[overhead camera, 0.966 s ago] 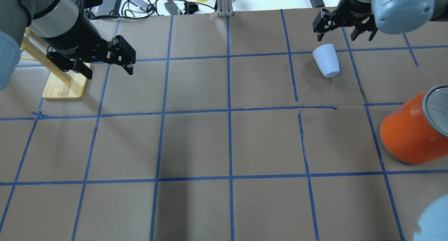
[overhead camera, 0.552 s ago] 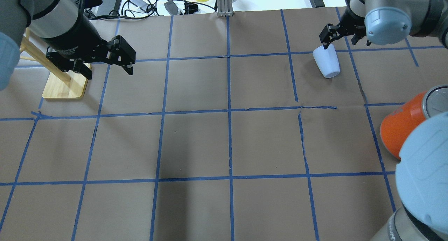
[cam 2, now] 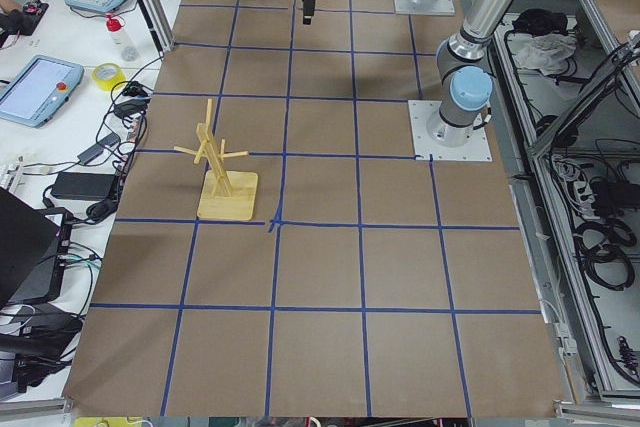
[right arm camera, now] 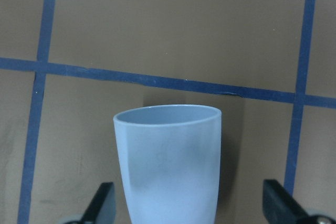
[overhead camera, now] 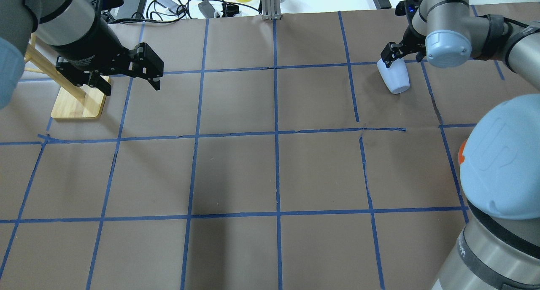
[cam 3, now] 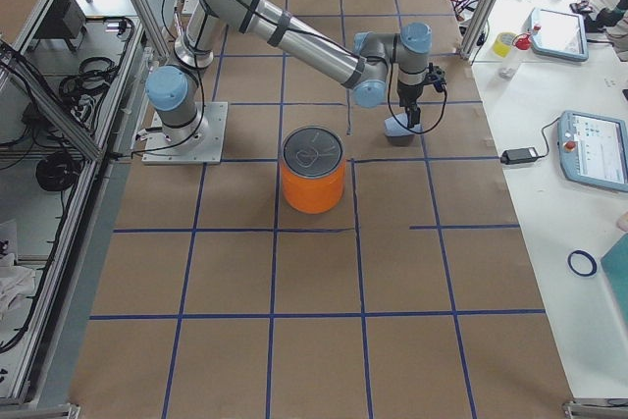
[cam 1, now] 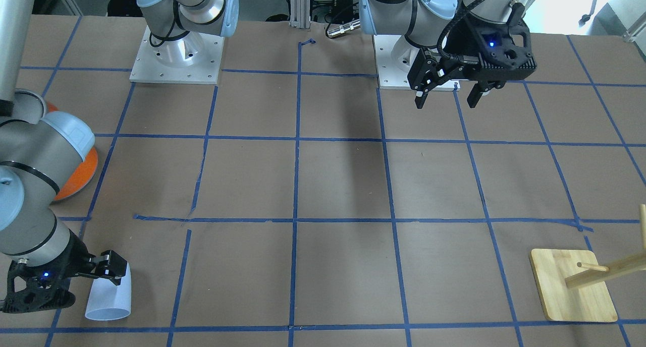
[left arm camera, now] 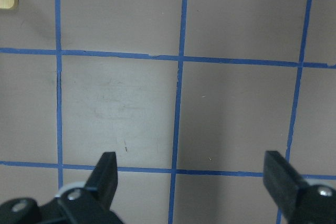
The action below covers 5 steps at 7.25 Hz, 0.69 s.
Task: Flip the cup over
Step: 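Lower the right gripper onto the upside-down white cup and grasp it, then lift the cup with the right gripper and carry it toward the left gripper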
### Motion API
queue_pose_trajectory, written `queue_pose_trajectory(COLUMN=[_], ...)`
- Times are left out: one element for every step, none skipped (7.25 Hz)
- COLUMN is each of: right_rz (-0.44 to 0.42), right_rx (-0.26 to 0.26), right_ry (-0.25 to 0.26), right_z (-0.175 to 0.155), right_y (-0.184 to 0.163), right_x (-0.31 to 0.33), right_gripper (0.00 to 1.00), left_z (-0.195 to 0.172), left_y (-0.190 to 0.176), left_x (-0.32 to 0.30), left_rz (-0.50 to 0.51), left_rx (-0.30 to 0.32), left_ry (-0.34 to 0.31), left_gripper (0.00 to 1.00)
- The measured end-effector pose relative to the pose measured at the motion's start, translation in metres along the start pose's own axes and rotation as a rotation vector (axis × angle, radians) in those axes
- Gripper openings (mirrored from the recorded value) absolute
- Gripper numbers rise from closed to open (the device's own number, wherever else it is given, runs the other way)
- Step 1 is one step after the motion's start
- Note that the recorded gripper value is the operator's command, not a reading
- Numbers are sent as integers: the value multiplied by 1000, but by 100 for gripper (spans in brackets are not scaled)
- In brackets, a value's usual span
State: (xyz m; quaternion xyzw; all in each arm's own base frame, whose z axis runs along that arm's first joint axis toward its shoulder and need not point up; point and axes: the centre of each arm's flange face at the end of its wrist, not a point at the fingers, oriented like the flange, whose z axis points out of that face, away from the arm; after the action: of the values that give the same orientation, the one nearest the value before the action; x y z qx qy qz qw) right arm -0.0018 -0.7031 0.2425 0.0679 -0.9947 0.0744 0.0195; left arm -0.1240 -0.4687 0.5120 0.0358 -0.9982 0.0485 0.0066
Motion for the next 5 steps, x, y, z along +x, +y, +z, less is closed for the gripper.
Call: queue_pose_trajectory(right_rz=[0, 0, -1, 0, 2], right_rx=[-9, -18, -28, -37, -39], right_ry=[-3, -7, -11, -17, -22], right_z=[11, 20, 31, 41, 46], right_y=[0, 0, 0, -1, -2], right_x=[0, 0, 0, 0, 0], right_gripper=[100, 100, 100, 100, 93], left_z=[0, 0, 0, 0, 0], left_y=[0, 0, 0, 0, 0], left_x=[0, 0, 0, 0, 0], left_rz=[0, 1, 1, 1, 1], left_rx=[0, 0, 0, 0, 0], left_ry=[0, 0, 0, 0, 0], left_gripper=[100, 100, 100, 100, 100])
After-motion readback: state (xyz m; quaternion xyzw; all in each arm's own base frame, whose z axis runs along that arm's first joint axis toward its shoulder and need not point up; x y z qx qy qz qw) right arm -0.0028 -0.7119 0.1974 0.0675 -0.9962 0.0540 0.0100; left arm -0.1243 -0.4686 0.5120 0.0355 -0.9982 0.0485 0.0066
